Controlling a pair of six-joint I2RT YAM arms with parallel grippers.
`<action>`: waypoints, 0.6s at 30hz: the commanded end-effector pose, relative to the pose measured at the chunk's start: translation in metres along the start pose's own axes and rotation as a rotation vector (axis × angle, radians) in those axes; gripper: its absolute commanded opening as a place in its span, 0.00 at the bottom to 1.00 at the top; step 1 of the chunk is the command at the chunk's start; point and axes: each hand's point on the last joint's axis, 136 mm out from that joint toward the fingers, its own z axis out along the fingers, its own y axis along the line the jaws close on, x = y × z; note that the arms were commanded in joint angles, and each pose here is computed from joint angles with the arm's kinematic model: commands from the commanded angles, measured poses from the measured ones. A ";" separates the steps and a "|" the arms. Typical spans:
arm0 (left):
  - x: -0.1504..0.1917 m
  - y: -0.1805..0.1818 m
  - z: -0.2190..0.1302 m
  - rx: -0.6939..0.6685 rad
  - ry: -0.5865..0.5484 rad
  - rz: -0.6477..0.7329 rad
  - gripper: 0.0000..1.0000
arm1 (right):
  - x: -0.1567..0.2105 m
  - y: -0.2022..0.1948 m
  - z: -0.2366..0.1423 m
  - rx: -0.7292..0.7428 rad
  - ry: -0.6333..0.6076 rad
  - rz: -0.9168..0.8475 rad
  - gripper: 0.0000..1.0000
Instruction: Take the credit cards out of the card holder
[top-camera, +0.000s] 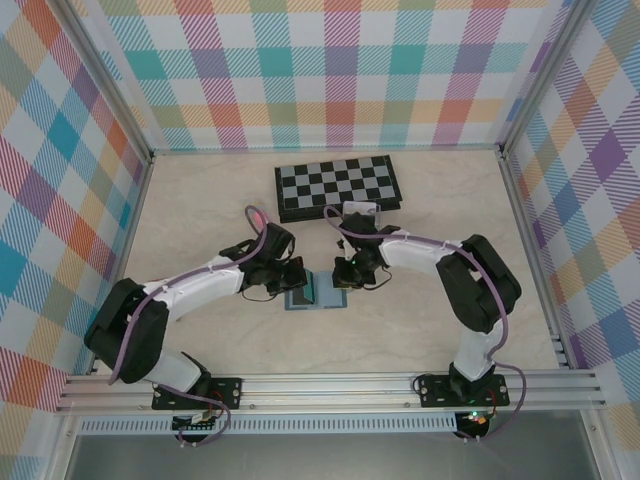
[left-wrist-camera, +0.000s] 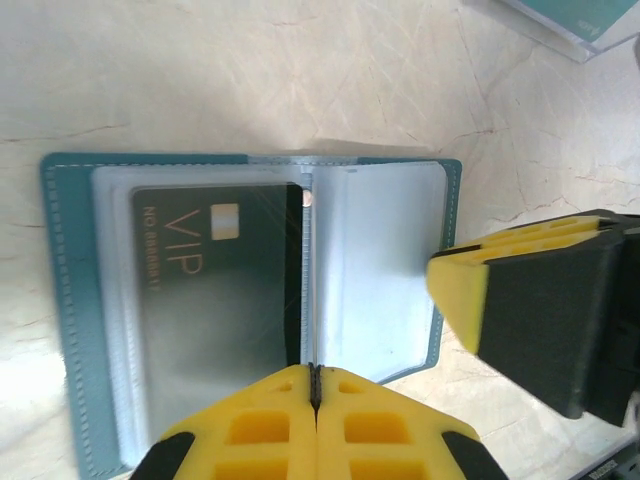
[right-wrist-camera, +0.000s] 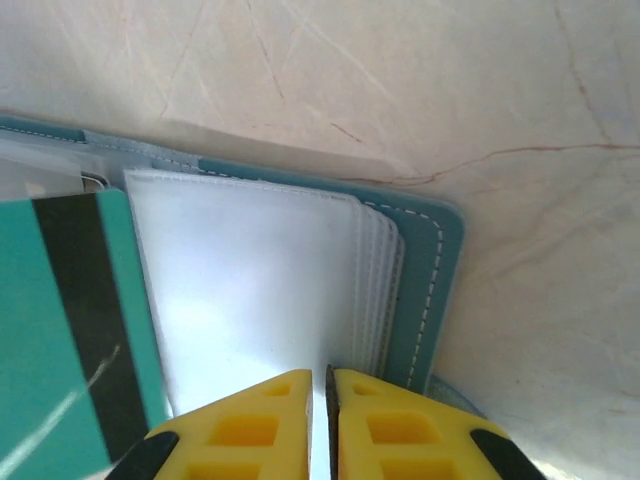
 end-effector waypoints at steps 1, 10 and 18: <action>-0.012 -0.001 -0.020 -0.016 -0.050 0.026 0.00 | -0.008 0.022 -0.032 -0.104 -0.058 -0.018 0.18; -0.033 -0.058 -0.047 0.228 -0.113 0.035 0.00 | -0.026 0.056 -0.097 -0.444 -0.153 -0.016 0.61; -0.043 -0.098 -0.080 0.477 -0.143 -0.011 0.00 | -0.032 0.068 -0.114 -0.663 -0.086 0.021 0.77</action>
